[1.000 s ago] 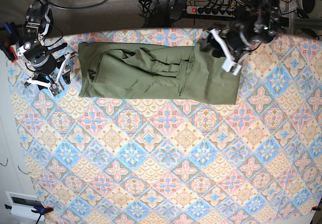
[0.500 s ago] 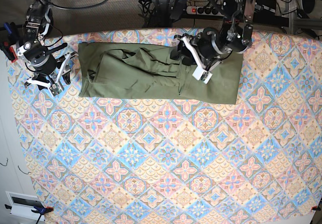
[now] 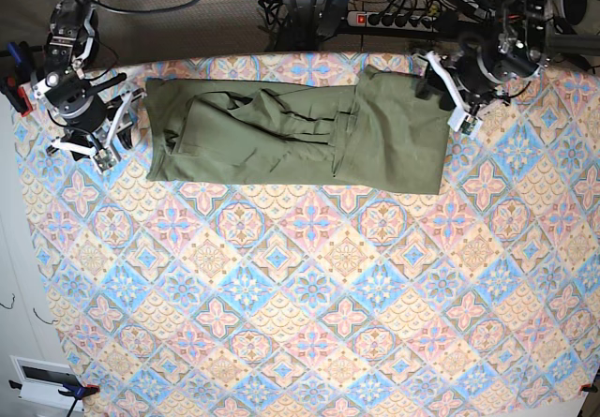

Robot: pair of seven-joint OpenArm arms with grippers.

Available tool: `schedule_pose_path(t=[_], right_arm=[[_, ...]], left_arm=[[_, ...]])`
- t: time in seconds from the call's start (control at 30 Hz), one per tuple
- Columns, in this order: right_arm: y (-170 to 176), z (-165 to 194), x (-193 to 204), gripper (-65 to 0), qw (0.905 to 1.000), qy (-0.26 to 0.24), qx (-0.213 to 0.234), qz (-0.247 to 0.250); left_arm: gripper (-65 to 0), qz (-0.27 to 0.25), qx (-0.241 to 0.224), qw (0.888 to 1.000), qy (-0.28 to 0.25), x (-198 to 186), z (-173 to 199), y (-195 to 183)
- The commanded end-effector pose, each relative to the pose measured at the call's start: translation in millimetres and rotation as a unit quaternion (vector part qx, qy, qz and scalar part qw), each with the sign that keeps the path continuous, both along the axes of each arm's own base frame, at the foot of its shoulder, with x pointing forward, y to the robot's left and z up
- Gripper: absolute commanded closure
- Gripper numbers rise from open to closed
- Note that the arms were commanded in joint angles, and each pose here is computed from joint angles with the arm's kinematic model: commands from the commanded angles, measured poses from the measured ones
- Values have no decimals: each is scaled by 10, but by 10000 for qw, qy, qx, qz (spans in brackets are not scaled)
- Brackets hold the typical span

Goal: Layout the t-shirt on the table in an organized manner, then fold the t-shirt properly
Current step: 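Raise the left gripper and reposition it over the strip's end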

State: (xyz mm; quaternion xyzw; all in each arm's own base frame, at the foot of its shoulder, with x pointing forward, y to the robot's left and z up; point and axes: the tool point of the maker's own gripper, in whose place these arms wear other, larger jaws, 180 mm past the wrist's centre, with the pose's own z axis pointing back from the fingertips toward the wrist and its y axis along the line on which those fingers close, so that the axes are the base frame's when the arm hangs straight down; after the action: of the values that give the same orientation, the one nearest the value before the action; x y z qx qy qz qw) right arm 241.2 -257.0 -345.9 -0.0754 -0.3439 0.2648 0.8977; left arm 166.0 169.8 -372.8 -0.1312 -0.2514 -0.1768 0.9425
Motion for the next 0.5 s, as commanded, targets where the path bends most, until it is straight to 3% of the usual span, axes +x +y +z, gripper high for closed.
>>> schedule_pose_path(t=[0.0,0.27,0.47], right_arm=[[-10,128,80,-246,9997,-234,-15,55],[-10,132,85,-246,9997,-242,-16,55],[-6,134,90,-246,9997,-249,-8,52]], left_arm=[[-272,-109,57,9999,-67,-8,54,31],[-272,-471,667,9965,163,-104,46,344],[-272,-588,1473,9872,172,-107,-73,563]])
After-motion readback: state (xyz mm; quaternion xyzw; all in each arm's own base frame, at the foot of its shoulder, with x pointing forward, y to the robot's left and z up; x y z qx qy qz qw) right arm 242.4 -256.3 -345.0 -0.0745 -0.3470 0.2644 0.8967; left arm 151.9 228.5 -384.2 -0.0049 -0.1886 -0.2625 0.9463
